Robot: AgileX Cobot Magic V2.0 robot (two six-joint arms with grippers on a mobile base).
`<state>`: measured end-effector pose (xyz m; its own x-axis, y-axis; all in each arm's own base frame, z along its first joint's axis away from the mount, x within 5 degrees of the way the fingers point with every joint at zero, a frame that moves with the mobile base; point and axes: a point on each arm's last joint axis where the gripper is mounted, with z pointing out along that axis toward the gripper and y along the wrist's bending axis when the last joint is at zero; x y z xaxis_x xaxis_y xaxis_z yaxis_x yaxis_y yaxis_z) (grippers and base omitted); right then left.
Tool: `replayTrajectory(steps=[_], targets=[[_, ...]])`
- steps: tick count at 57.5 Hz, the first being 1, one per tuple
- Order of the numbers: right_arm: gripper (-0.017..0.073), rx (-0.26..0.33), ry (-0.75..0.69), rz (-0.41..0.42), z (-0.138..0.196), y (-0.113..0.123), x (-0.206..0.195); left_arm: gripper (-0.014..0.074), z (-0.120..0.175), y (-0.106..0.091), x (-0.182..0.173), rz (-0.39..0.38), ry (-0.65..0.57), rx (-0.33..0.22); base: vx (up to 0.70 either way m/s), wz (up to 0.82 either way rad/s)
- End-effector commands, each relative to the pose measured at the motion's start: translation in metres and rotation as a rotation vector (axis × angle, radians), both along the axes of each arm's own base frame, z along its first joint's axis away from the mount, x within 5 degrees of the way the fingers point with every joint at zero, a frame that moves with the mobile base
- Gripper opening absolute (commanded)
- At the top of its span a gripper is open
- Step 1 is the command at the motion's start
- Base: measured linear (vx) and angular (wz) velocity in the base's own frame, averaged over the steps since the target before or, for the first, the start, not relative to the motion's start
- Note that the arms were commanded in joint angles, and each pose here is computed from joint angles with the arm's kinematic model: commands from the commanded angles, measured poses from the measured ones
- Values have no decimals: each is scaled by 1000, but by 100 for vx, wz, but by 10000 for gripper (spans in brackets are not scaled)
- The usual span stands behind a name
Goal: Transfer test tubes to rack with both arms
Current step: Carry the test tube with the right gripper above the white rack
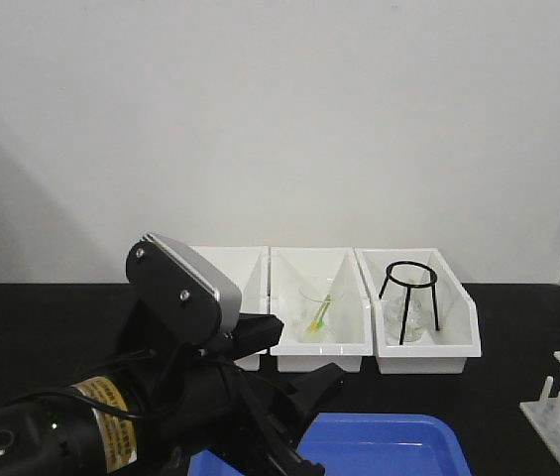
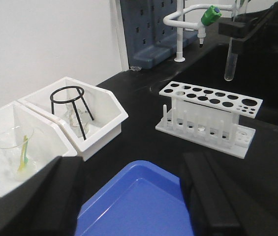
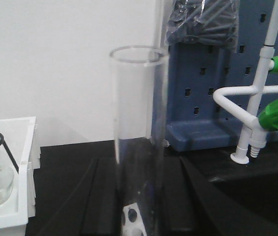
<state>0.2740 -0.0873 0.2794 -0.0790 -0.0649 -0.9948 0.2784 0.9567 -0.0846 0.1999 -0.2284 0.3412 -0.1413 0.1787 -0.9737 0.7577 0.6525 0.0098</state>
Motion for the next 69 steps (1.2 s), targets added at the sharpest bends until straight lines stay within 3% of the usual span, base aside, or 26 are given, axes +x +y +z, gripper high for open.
replayTrajectory(steps=[1, 25, 69], targets=[[-6, -64, -131, 24, 24, -1, 8, 519, 27, 2, -6, -16, -68, -111, 0, 0], [-6, 35, -135, 35, -7, -9, 32, 519, 24, 2, -6, -14, -60, -101, 0, 0], [-6, 44, -160, 29, -41, -18, 52, 519, 24, 2, -6, -14, -58, -98, 0, 0]])
